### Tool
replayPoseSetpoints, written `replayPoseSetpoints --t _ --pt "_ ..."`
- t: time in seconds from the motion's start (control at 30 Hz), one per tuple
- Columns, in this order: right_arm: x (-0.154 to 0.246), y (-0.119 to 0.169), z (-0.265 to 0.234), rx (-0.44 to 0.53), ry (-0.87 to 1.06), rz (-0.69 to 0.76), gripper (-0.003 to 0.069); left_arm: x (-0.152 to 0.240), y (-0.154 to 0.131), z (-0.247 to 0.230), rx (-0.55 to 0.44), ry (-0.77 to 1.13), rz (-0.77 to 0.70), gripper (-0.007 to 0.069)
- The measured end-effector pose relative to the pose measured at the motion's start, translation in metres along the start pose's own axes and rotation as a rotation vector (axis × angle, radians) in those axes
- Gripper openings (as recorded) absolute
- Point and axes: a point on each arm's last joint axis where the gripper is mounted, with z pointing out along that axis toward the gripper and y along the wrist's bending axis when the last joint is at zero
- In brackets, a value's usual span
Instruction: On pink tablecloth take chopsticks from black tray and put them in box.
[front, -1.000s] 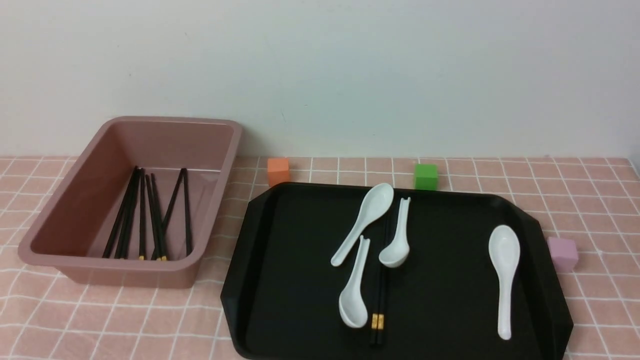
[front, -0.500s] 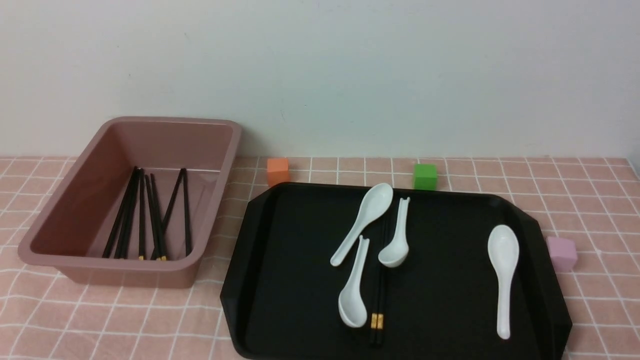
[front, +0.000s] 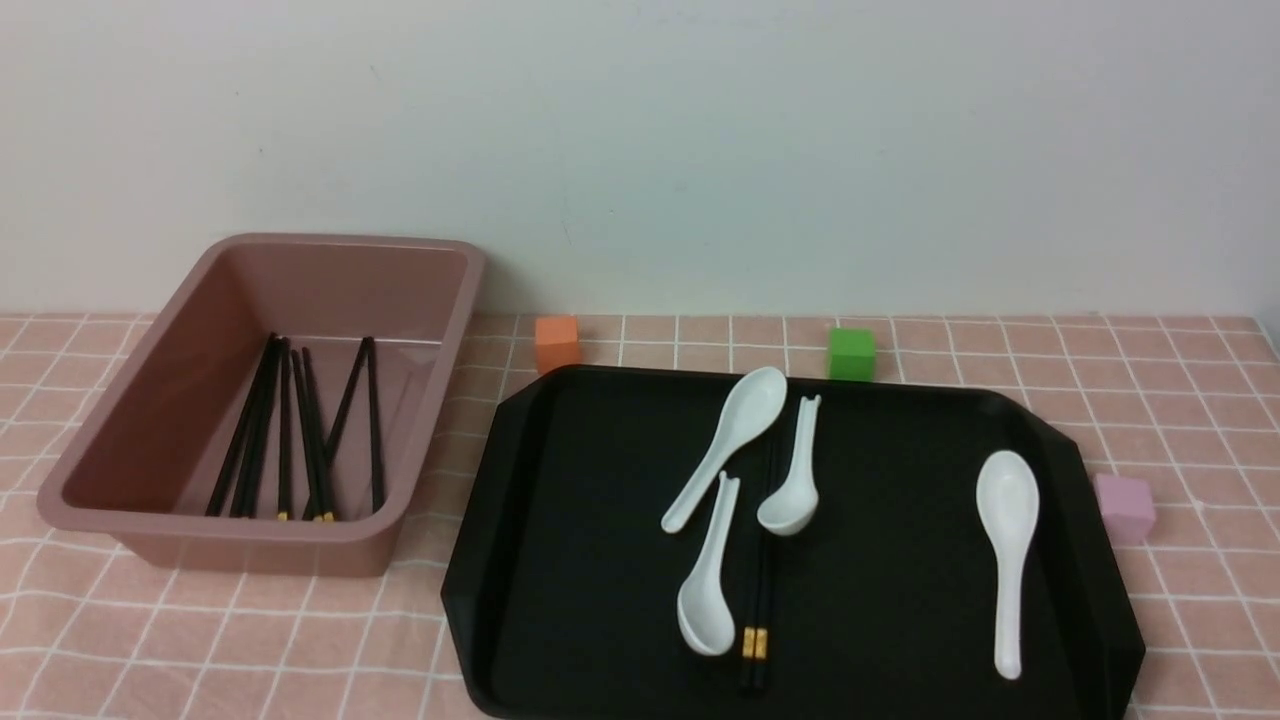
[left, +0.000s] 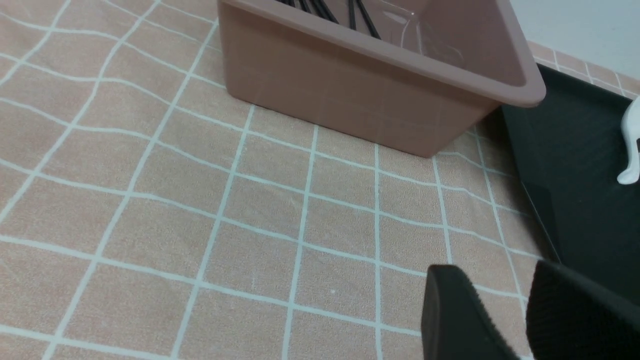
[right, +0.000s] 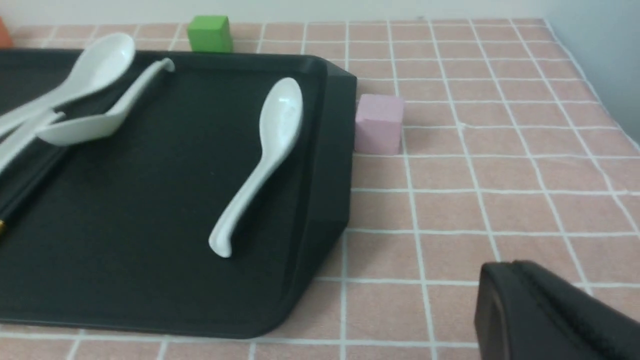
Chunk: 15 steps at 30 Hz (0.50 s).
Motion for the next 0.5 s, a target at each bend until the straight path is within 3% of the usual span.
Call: replayPoseSetpoints --t 0.5 --pt "0.0002 0.0027 -0.0003 -0.03 0.009 0.077 -0.0003 0.0 0.0 0.0 0.0 0.0 0.0 0.0239"
